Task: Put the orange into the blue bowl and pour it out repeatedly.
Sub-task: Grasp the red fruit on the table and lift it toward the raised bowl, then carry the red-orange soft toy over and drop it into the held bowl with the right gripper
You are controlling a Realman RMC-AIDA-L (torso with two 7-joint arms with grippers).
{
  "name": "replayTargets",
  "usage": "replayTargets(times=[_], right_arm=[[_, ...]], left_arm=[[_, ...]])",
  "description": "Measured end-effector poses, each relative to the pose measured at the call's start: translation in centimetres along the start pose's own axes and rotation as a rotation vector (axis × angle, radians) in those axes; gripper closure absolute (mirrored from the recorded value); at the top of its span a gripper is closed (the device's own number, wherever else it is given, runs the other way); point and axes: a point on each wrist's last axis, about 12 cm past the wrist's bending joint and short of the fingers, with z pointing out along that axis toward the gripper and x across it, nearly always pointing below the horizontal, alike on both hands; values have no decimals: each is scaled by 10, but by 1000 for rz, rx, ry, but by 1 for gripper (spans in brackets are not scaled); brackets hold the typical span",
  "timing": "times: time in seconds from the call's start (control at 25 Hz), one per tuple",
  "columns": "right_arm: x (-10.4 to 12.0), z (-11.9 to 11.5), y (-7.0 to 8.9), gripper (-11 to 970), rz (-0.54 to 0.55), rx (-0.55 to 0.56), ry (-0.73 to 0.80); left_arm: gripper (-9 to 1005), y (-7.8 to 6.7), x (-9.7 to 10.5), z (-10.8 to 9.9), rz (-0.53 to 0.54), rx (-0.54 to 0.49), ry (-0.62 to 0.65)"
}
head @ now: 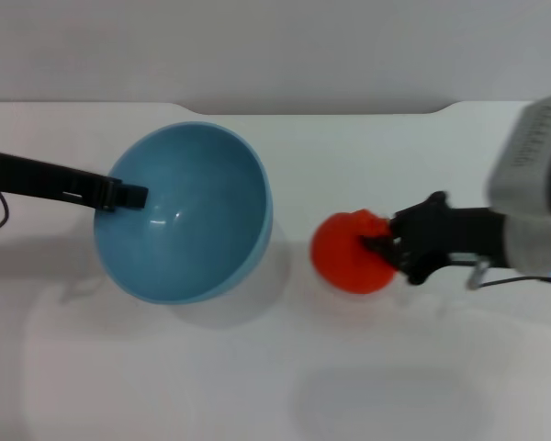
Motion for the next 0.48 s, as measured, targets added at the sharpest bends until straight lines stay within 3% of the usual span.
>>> replayTargets(times=[0.24, 0.48], right_arm=[[0, -58, 2, 900, -20, 107, -51], [-19, -90, 13, 926, -104, 106, -73]], left_arm=[[997, -5, -1, 23, 16, -23, 54], [998, -24, -7, 65, 81, -55, 175]])
